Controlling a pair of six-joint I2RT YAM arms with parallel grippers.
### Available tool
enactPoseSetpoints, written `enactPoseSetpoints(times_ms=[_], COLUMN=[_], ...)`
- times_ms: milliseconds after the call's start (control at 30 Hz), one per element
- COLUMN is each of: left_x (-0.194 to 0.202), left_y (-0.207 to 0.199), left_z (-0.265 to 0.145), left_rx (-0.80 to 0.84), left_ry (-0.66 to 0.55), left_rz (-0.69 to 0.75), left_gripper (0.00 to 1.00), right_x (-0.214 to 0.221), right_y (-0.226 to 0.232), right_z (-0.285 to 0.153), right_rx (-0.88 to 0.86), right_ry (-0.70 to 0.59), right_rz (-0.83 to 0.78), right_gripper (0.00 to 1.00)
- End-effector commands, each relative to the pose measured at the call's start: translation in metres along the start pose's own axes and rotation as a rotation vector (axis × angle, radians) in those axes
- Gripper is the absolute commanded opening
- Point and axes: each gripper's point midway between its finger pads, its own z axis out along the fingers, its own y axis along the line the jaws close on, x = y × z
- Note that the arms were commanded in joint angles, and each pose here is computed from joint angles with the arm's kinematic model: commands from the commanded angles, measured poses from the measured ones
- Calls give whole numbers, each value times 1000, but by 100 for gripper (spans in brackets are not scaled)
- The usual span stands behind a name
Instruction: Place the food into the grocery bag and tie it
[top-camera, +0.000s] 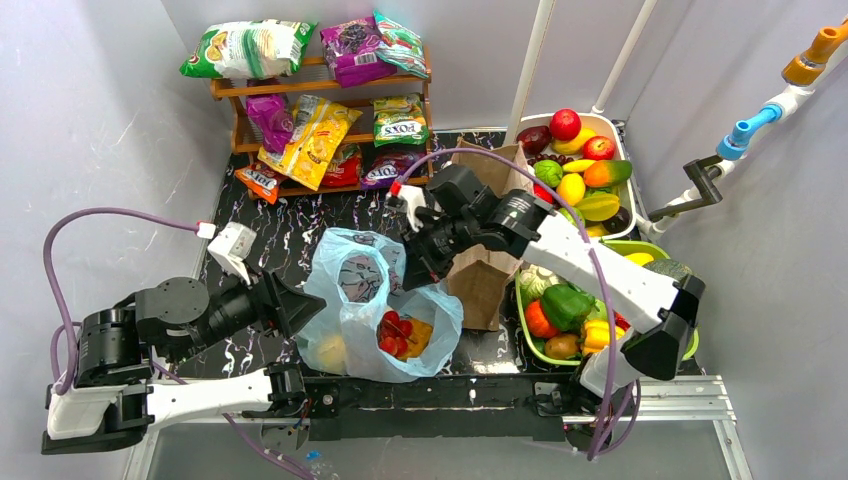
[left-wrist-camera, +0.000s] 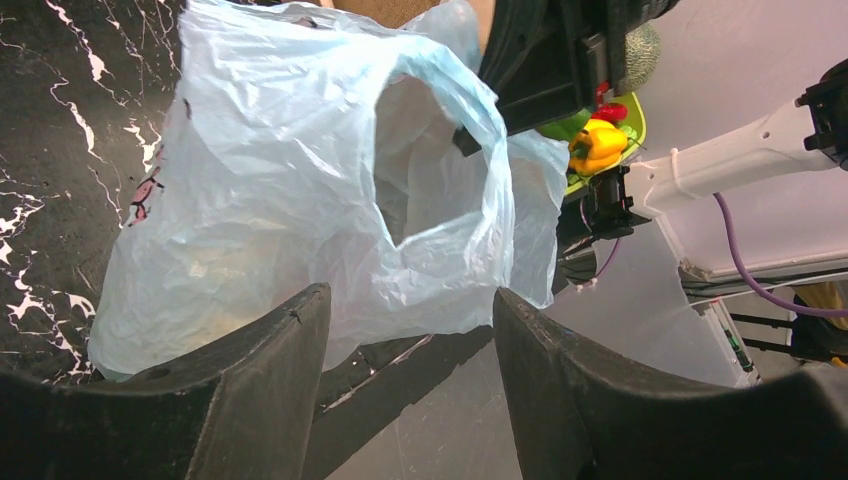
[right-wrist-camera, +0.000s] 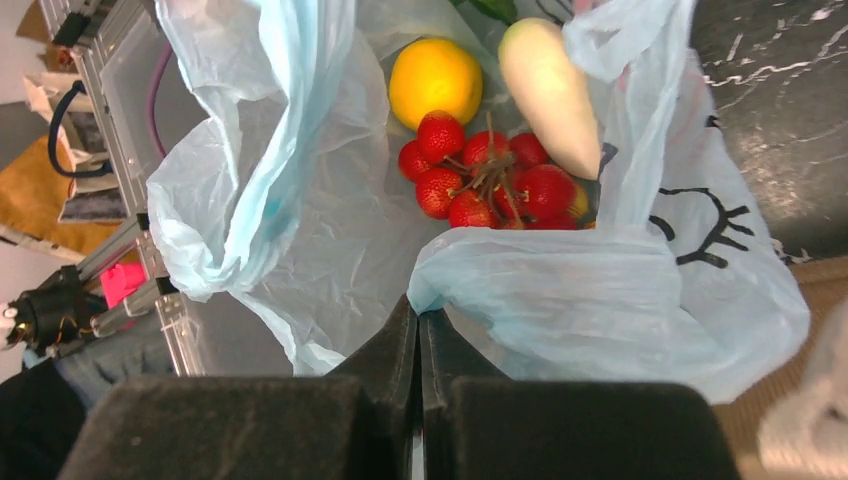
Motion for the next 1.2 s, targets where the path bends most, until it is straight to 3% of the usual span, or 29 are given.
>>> enactPoseSetpoints(times_ms=[0,167,667,967,1167], left_x=[-1,0,10,16,15], left_y=[5,2,-4,-2,-3], left_z=[1,5,13,23,31], left_rx=[-20,-14,-7,-30,-50], left_ry=[-17,-14,39,52,59], left_rz=[4,5,17,36,101], left_gripper=[59,59,55,51,54], right_x=[-16,-13,-29,-49,-52], right_y=[13,16,10,84,98], right_z=[-33,-38,5,-17,-19], right_rx=[4,-18,-102,-386,-465], right_ry=[-136,-164,-48,-110,-118], right_rz=[-48,-44,39,-93,-102], right_gripper=[1,1,1,1,1])
